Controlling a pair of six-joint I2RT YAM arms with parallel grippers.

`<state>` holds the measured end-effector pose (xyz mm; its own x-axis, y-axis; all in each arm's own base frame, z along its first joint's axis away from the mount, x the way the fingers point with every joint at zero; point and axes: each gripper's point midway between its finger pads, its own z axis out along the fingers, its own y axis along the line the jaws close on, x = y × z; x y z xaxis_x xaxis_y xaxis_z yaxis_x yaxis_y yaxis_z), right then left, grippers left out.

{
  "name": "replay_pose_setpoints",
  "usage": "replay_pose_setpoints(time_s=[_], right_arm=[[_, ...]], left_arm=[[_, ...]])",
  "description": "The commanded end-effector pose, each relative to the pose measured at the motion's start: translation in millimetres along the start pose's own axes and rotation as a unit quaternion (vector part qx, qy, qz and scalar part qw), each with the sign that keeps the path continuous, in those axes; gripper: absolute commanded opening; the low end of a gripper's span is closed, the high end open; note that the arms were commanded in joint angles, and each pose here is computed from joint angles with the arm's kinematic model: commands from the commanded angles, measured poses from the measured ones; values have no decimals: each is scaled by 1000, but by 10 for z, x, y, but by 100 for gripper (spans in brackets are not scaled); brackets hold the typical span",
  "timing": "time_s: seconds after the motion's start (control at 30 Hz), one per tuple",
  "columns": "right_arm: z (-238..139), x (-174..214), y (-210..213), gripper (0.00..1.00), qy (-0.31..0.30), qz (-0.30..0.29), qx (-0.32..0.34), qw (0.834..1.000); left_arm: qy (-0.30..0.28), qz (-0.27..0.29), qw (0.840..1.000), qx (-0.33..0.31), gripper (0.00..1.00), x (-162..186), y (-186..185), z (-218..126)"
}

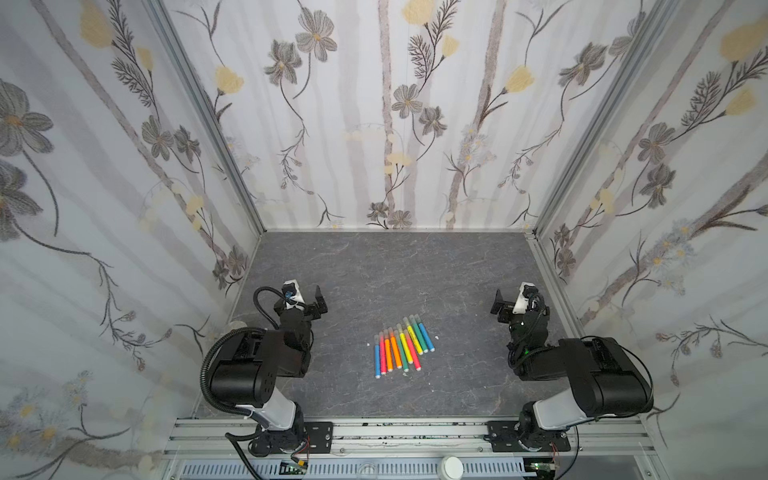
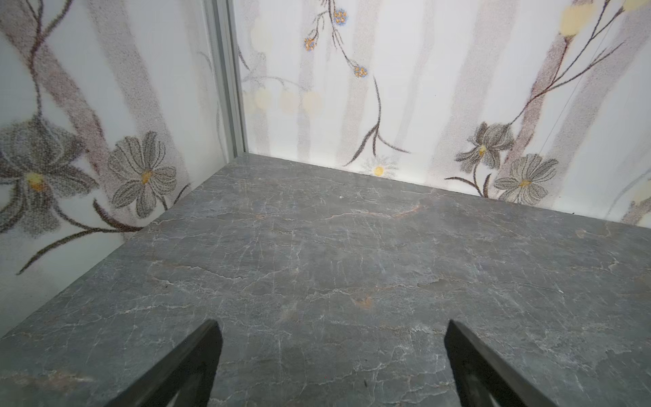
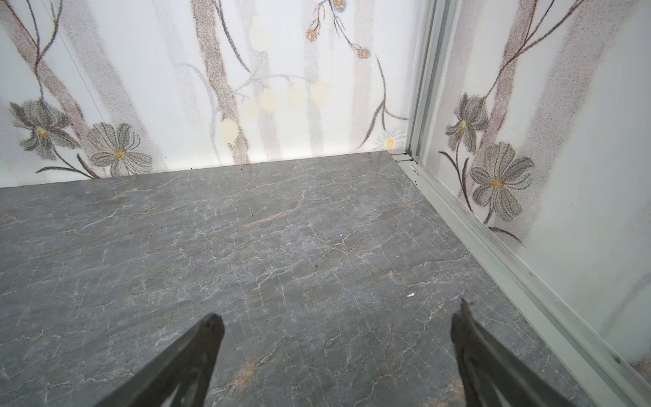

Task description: Open the pen caps

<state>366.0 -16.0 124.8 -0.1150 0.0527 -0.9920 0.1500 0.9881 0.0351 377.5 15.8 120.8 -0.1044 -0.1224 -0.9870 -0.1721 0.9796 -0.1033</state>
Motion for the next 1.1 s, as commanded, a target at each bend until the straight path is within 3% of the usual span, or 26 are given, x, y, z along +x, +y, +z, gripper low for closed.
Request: replay_pose_setpoints(time_s=[0.0, 0.93, 1.07], right_arm=[[3, -125, 12, 100, -24, -2, -2, 1000], [3, -119, 10, 100, -23, -4, -2, 1000], [-75, -322, -84, 100, -41, -2, 52, 998]], left_arm=[[-18, 1, 1000, 3, 100, -94, -11, 3], [-17, 0, 1000, 4, 100, -93, -11, 6], [-41, -23, 997, -58, 100, -316, 186, -103]])
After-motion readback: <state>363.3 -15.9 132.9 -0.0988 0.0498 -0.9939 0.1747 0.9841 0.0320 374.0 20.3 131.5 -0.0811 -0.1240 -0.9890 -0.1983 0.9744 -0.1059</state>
